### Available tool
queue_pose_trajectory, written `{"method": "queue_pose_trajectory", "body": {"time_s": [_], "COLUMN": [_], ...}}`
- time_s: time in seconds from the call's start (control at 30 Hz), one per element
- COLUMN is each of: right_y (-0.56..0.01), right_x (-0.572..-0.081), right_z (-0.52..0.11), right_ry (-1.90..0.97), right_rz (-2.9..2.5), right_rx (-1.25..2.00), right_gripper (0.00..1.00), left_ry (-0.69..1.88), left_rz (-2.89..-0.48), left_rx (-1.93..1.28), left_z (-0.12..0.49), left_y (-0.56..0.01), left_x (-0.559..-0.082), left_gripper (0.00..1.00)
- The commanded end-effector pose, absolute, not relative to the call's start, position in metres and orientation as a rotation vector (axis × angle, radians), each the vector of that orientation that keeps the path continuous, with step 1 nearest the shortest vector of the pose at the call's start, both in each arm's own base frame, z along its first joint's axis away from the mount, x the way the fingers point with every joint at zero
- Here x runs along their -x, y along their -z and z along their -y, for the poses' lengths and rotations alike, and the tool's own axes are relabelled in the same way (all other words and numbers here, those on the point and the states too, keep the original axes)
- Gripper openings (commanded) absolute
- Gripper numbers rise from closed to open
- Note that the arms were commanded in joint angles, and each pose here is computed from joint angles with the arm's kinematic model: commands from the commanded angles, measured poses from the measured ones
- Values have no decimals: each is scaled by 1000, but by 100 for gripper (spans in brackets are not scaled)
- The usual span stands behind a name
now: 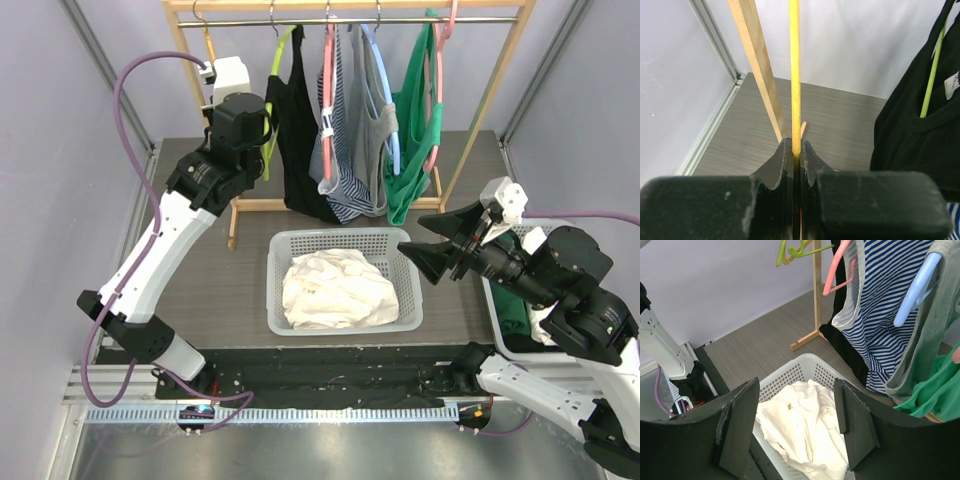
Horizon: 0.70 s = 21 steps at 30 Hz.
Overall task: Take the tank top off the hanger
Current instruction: Place the hanger at the clothesline.
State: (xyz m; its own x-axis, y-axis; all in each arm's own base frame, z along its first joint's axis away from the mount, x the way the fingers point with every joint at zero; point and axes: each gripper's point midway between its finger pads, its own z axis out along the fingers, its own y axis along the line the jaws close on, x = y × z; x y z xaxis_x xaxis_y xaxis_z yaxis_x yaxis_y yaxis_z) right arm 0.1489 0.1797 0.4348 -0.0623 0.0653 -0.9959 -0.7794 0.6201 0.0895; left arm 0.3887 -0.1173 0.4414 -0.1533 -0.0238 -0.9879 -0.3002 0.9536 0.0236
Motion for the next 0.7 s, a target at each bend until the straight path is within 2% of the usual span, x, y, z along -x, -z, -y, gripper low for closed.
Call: {"method": "queue_pose_trajectory", "body": {"time_s": [0.0, 0.37, 0.67], "right_y": [-457, -462, -470], "right_x": [-141, -138, -131], "right_z": [-174, -179, -176], "right_ry": [-800, -843, -868], "right_rz": [-1418, -1414, -1394], "right_rx": [606, 608, 597], "right_gripper": [68, 66, 65], "left_ry": [-239, -274, -323], "left_rz": [-1634, -1700, -1715], "left_rx": [310, 183, 21], "left_z": [108, 112, 129], "left_y": [-462, -436, -439], "left_x": [-383, -377, -377], "left_gripper": [0, 0, 0]}}
